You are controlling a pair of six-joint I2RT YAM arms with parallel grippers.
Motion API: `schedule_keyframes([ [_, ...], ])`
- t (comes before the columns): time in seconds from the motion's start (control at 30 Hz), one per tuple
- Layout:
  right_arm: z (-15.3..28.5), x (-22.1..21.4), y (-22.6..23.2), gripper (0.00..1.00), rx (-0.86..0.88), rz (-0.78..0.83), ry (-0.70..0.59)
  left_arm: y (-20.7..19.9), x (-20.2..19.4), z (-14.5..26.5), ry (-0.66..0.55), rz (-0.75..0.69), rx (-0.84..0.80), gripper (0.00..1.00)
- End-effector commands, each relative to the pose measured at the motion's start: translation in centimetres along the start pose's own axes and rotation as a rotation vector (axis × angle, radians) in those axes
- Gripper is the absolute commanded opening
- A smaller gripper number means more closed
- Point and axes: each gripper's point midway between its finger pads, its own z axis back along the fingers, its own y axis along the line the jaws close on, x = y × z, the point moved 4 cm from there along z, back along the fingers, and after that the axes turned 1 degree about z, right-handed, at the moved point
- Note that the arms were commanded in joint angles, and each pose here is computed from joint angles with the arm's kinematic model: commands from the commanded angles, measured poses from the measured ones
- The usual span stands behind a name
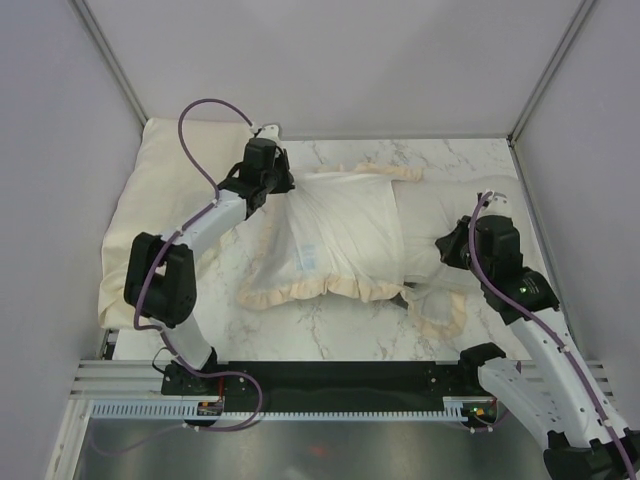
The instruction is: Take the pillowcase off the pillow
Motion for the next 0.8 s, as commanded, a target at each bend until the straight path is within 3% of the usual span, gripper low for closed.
schedule_keyframes([
  [0.0,2.7,5.0,-1.1,0.00,-0.137,0.024,-0.179,5.0,3.1,1.3,-0.094,0.079,0.153,0.02],
  [0.23,4.7,8.3,-1.6,0.00,-0.234,0.056,-0.269,9.2,2.6,1.8,-0.093,0.124,0.266,0.02],
  [0.4,3.9,7.8,-2.2,0.00,-0.271,0.071,-0.252,9.7,1.2,2.2,-0.073,0.147,0.242,0.02],
  [0.5,0.9,5.9,-2.5,0.00,-0.270,0.085,-0.180,8.3,0.6,2.3,-0.082,0.175,0.154,0.02],
  [0.63,-4.4,3.6,-2.5,0.00,-0.258,0.095,-0.094,7.6,-3.5,2.4,-0.009,0.175,0.127,0.02],
  [0.77,-8.2,3.4,-1.8,0.00,-0.217,0.085,-0.064,6.6,-5.5,2.2,0.012,0.186,0.057,0.02],
])
